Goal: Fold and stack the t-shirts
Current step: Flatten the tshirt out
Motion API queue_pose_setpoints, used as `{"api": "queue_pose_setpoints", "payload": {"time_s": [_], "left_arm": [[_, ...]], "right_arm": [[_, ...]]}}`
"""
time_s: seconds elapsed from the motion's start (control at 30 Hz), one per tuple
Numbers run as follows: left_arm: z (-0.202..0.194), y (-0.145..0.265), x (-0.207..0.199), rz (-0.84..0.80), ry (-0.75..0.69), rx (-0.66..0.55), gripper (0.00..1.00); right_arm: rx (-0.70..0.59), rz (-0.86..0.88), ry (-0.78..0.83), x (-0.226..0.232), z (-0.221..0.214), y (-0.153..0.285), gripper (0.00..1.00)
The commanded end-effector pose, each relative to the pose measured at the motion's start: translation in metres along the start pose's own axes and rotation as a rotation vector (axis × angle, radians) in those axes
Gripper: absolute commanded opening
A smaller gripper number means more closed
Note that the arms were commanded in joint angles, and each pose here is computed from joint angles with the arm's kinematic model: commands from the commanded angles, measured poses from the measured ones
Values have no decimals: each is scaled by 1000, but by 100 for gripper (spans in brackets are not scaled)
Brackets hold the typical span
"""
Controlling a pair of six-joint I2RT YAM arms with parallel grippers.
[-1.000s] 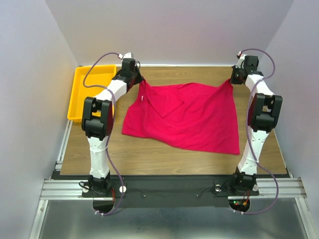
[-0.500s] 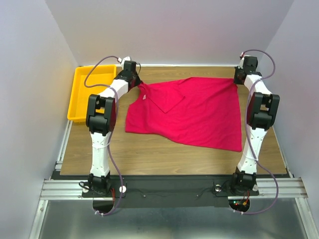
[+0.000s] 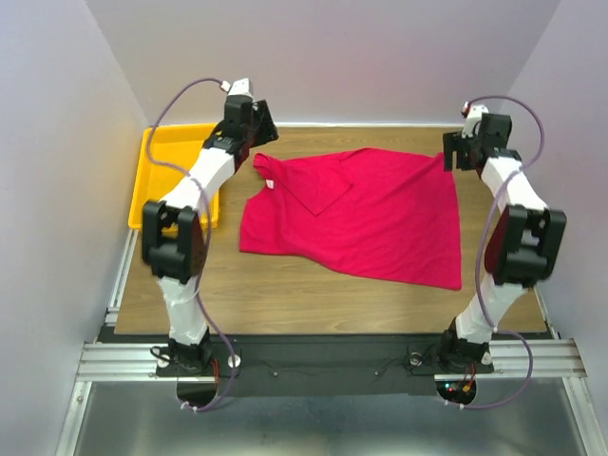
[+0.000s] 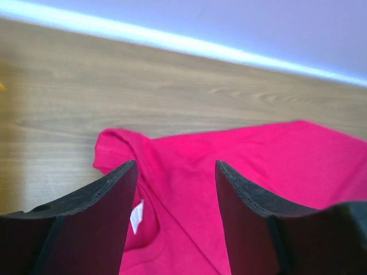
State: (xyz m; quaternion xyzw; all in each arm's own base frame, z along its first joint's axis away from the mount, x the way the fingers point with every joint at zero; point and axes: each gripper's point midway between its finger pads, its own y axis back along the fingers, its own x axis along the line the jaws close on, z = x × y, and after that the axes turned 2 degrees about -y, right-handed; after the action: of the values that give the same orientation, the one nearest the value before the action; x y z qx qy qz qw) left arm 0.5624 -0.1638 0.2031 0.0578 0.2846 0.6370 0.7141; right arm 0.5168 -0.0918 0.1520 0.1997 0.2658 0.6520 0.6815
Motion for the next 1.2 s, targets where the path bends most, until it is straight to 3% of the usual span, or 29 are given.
{"api": "queue_pose_setpoints", "payload": {"time_s": [0.0, 0.03, 0.1, 0.13, 0.23, 0.27, 0.43, 0.77, 1.0, 1.1, 1.17], "left_arm": [[57, 94, -18, -63, -34, -182, 68], [15, 96, 1, -27, -31, -103, 69], [16, 139, 0, -72, 19, -164, 70], [-2, 150, 4, -83, 35, -140, 70], [-73, 187, 22, -110, 124, -36, 70], [-115, 190, 38, -81, 145, 39, 70], [-178, 216, 59, -67, 241, 119, 70], [-228, 173, 93, 138, 273, 298, 72], [-244, 160, 103, 185, 273, 335, 71], [-246, 155, 103, 188, 273, 339, 64], [-244, 151, 101, 176, 270, 333, 45]], "right_arm": [[-58, 74, 166, 13, -9, 64, 89], [-23, 106, 213, 18, -25, 77, 89], [31, 149, 255, 28, -61, 107, 90], [97, 189, 265, 36, -87, 116, 90], [215, 271, 341, 49, -152, 148, 90], [234, 285, 357, 51, -164, 155, 89], [335, 374, 411, 67, -222, 184, 88], [505, 389, 296, 71, -256, 182, 80], [563, 357, 269, 68, -271, 182, 79], [571, 355, 255, 68, -274, 182, 79], [578, 351, 249, 68, -276, 181, 78]]}}
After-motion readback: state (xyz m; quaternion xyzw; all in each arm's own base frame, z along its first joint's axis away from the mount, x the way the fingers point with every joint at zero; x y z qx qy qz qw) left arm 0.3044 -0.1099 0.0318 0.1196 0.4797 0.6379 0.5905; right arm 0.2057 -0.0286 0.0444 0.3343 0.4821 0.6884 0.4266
